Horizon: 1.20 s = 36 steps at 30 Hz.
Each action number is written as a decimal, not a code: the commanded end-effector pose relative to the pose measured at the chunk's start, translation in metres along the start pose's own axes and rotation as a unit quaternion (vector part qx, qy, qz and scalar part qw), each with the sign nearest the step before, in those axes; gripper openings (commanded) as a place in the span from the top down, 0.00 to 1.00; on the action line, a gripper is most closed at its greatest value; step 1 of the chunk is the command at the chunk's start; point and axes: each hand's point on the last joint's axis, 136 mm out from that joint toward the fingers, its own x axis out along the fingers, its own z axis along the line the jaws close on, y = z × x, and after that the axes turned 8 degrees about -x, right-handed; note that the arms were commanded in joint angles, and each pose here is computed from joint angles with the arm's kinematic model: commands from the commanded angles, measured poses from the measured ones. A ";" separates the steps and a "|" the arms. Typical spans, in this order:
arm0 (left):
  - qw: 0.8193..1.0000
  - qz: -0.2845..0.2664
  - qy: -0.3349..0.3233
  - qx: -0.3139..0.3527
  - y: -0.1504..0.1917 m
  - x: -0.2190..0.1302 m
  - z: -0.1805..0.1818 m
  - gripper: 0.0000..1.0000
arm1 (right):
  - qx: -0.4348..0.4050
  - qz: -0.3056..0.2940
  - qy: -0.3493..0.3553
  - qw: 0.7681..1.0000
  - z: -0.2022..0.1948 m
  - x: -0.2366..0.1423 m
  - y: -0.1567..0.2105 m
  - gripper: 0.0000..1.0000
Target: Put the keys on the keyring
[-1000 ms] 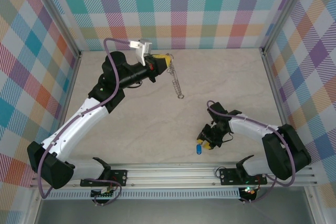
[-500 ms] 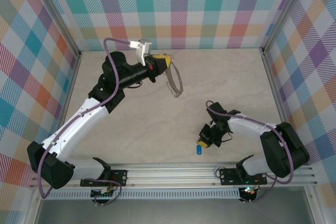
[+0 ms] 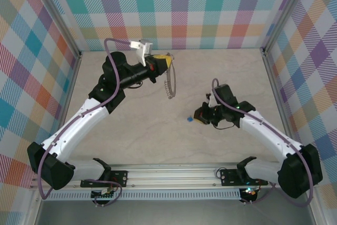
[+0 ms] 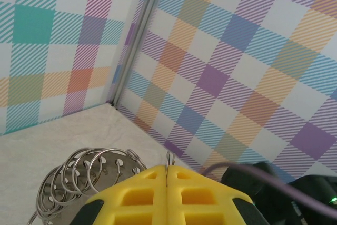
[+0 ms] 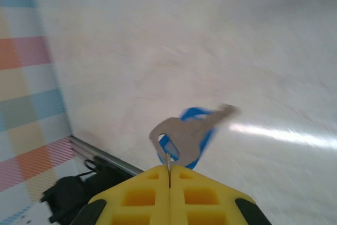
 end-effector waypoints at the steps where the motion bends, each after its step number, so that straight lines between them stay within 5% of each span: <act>1: 0.998 -0.034 0.031 0.043 -0.026 -0.009 -0.028 1.00 | -0.115 -0.084 -0.088 0.986 0.055 -0.029 -0.041 1.00; 12: 0.996 -0.032 0.051 0.068 -0.046 0.000 -0.043 1.00 | -0.294 -0.207 -0.230 0.905 0.177 -0.134 -0.109 1.00; 21: 0.994 -0.021 0.075 0.081 -0.057 0.008 -0.055 1.00 | -0.376 -0.224 -0.292 0.851 0.239 -0.185 -0.121 1.00; 36: 0.991 -0.008 0.110 0.080 -0.061 0.015 -0.068 1.00 | -0.417 -0.212 -0.296 0.833 0.258 -0.195 -0.128 1.00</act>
